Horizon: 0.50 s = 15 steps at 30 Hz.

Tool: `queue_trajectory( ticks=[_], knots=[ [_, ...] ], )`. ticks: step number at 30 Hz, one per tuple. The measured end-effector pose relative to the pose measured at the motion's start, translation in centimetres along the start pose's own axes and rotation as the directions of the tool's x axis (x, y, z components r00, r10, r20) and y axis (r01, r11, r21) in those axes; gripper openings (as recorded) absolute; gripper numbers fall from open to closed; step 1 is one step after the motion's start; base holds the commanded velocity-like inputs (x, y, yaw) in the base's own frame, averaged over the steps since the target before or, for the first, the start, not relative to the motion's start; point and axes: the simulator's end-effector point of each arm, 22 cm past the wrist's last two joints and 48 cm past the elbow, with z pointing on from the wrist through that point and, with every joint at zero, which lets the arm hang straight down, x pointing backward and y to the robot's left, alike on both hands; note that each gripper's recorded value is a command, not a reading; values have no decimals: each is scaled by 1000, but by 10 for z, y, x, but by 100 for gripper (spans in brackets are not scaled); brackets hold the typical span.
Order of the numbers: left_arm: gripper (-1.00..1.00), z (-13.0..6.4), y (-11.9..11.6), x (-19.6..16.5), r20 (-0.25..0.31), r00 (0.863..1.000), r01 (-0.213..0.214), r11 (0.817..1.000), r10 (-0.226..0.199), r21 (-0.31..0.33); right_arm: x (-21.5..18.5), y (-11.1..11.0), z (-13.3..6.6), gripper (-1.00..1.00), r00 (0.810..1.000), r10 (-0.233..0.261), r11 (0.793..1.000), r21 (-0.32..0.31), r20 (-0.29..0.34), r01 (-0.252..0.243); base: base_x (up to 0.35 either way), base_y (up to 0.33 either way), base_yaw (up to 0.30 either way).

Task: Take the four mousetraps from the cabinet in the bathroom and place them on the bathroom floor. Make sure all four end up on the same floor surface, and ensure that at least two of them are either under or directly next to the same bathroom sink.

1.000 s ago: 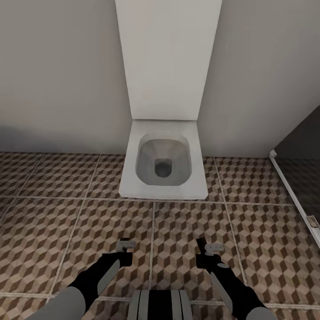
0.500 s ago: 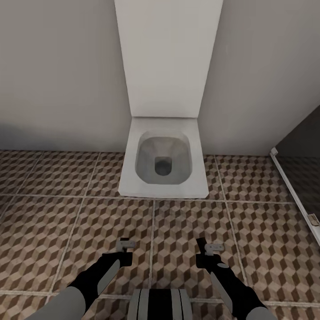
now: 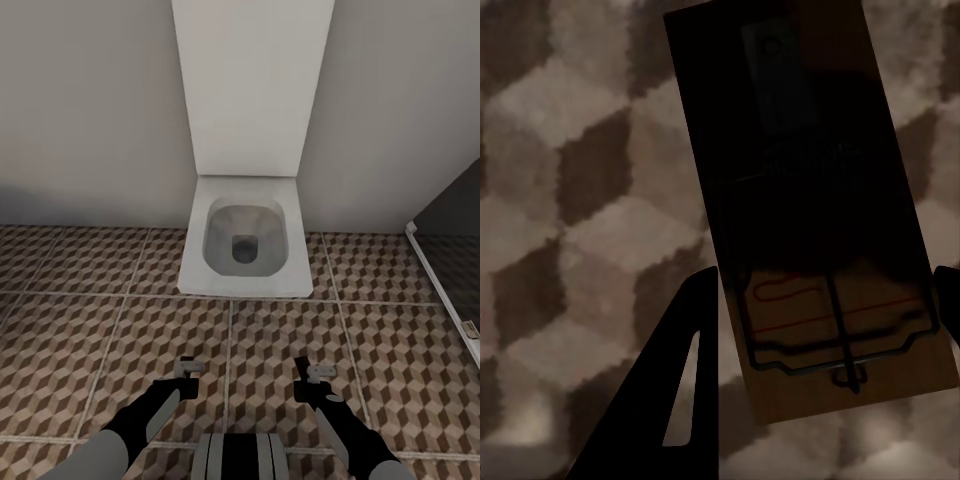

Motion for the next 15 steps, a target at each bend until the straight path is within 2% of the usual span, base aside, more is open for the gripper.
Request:
queue_trajectory(
  ticks=[6,15],
  knots=[
    [-100,0,0,0,0,1000,0,1000,0,-1,0,1,0,-100,1000,0,1000,-1,0,0,10,0,0],
    [-100,0,0,0,0,1000,0,1000,0,-1,0,3,0,-100,1000,2,1000,-4,0,-2,142,0,0]
  ],
)
